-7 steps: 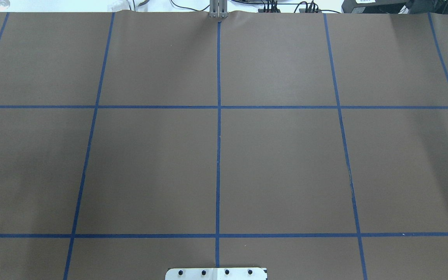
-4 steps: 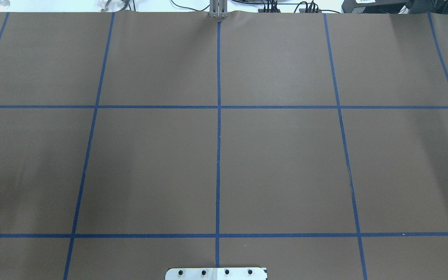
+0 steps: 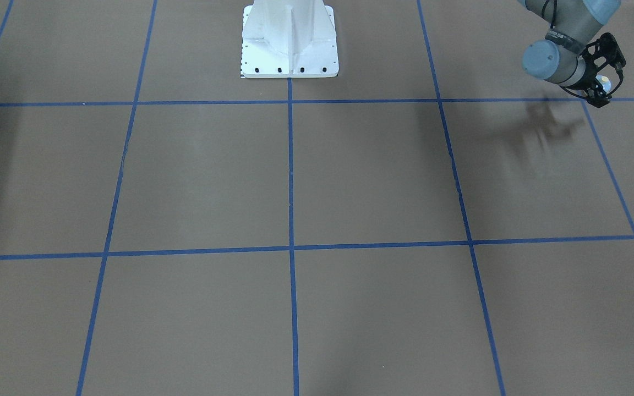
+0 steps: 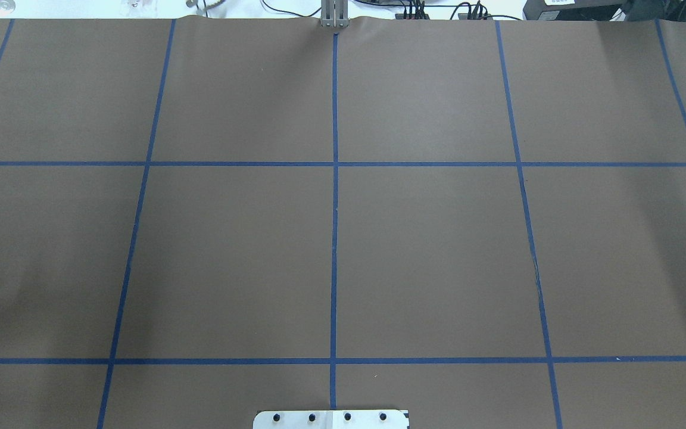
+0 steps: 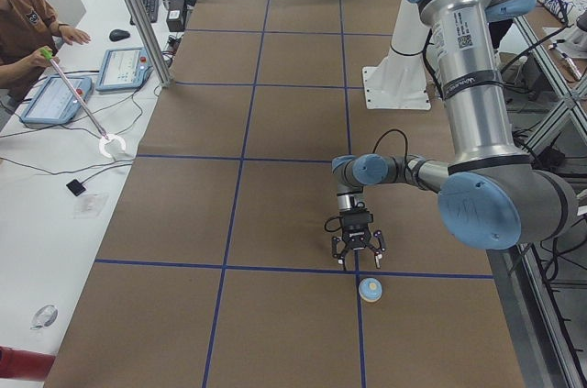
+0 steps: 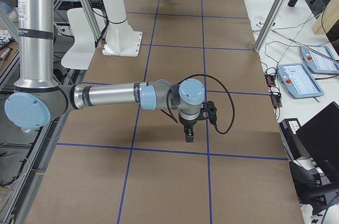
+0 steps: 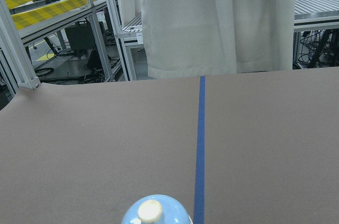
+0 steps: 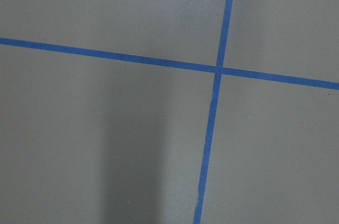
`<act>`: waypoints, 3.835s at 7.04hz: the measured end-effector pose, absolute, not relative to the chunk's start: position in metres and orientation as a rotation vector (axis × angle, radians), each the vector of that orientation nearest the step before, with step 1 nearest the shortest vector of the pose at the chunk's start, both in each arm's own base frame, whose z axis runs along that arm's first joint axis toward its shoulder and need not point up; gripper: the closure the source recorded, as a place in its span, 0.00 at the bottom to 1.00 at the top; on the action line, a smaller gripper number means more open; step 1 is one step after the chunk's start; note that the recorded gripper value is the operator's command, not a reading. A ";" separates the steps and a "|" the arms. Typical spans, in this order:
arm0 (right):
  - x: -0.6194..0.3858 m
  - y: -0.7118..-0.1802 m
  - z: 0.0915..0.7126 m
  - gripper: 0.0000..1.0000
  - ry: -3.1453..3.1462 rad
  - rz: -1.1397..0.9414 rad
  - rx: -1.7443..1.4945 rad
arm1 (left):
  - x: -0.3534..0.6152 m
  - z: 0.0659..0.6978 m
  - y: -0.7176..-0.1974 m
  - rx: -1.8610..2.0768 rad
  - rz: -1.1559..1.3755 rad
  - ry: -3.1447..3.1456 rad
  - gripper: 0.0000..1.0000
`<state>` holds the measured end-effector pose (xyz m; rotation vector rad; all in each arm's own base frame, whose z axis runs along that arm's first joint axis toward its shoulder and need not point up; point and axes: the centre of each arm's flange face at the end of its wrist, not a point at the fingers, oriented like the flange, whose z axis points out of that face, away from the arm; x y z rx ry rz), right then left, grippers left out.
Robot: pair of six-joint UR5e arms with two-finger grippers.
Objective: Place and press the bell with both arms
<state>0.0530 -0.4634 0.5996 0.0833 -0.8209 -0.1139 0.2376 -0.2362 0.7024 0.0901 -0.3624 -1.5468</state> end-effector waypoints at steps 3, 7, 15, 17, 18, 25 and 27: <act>0.052 -0.463 0.598 0.00 -0.829 -0.115 0.085 | 0.247 0.727 -0.227 0.114 -1.553 -0.382 0.00; 0.052 -0.462 0.593 0.00 -0.841 -0.118 0.093 | 0.250 0.747 -0.215 0.136 -1.570 -0.418 0.00; 0.050 -0.460 0.580 0.00 -0.862 -0.126 0.112 | 0.259 0.757 -0.185 0.127 -1.561 -0.464 0.00; 0.050 -0.460 0.580 0.00 -0.864 -0.126 0.111 | 0.252 0.761 -0.184 0.134 -1.556 -0.477 0.00; 0.050 -0.459 0.580 0.00 -0.866 -0.125 0.110 | 0.248 0.763 -0.182 0.137 -1.550 -0.484 0.00; 0.050 -0.457 0.578 0.00 -0.881 -0.125 0.113 | 0.251 0.773 -0.177 0.154 -1.539 -0.497 0.17; 0.051 -0.456 0.575 0.00 -0.886 -0.124 0.118 | 0.255 0.772 -0.174 0.169 -1.571 -0.493 1.00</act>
